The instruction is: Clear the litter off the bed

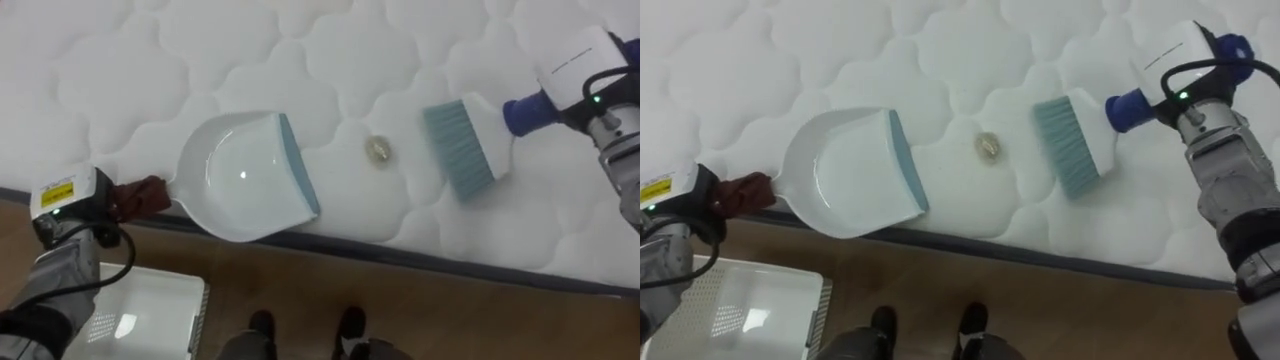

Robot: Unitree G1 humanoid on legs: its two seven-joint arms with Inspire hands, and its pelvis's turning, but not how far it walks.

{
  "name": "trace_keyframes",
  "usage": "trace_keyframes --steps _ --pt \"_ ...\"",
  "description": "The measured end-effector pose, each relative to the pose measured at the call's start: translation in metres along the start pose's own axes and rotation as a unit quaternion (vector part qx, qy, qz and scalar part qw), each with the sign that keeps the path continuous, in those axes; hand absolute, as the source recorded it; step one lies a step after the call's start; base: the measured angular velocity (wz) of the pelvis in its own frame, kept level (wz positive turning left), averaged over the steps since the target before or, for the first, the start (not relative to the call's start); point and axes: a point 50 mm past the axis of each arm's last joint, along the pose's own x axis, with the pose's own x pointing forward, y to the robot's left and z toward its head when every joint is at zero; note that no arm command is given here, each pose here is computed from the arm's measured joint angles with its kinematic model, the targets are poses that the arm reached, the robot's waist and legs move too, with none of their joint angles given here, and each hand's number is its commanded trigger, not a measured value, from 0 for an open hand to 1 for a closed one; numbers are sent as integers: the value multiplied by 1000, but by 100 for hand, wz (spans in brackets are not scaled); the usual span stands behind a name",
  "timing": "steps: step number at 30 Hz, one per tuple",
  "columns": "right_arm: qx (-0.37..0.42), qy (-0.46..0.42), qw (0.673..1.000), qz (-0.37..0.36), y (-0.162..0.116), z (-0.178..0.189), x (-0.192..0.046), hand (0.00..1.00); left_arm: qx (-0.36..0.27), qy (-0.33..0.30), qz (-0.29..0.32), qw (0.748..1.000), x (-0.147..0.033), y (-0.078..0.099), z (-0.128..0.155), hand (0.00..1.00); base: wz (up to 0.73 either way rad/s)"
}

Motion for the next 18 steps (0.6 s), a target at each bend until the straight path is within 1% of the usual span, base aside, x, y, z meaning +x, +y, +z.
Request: trace_keyframes --steps 3,8,14,18 --pt "3 -1 1000 -11 -6 1 2 100 13 -2 11 1000 0 2 0 100 0" --pt "-3 -5 1000 -2 -3 3 1 100 25 -7 15 1000 0 2 1 100 2" --pt "-9 -5 1000 23 9 1 -4 100 33 -11 16 999 0 2 2 100 2" --pt "-11 -4 1000 27 13 1 -7 100 35 -12 16 999 0 2 2 100 0"
